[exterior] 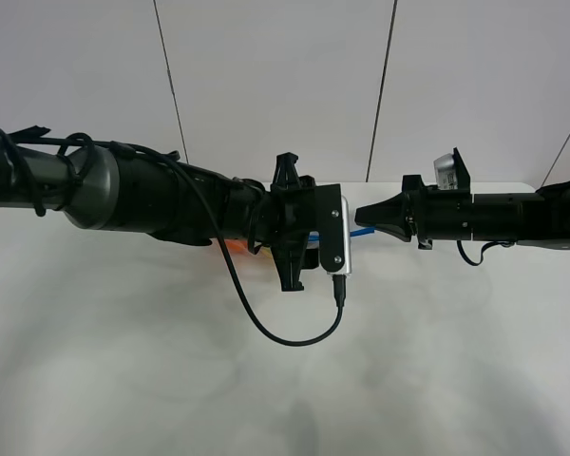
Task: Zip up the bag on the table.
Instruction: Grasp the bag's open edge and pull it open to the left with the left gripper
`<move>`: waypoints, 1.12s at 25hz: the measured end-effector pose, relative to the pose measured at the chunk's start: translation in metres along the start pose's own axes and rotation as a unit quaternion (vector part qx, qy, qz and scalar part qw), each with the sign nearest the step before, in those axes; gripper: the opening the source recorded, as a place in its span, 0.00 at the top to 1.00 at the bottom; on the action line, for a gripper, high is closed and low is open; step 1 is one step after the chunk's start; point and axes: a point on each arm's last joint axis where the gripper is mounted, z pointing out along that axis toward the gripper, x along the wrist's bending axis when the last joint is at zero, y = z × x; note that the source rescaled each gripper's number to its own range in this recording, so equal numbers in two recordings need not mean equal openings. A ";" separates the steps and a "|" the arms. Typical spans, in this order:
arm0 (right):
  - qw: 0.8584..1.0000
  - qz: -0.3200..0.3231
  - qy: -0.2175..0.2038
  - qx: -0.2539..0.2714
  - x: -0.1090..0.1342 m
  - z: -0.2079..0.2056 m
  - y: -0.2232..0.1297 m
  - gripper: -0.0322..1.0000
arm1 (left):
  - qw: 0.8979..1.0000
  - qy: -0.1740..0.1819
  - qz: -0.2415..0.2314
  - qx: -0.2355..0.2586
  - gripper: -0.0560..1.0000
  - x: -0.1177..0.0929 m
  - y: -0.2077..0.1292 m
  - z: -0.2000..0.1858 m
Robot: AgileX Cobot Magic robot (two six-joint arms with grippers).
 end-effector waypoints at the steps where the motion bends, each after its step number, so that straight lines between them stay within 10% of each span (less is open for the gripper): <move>1: 1.000 0.000 0.000 0.000 0.000 0.000 0.000 0.97 | 1.000 0.000 0.000 0.000 0.09 0.000 0.000 0.000; 7: 1.000 0.000 0.000 0.000 0.000 0.000 0.000 0.97 | 1.000 -0.005 0.000 -0.014 0.28 -0.001 0.003 0.000; 28: 1.000 0.009 0.003 -0.010 0.001 0.000 0.002 0.97 | 0.999 -0.015 -0.015 -0.028 0.30 0.003 -0.010 0.004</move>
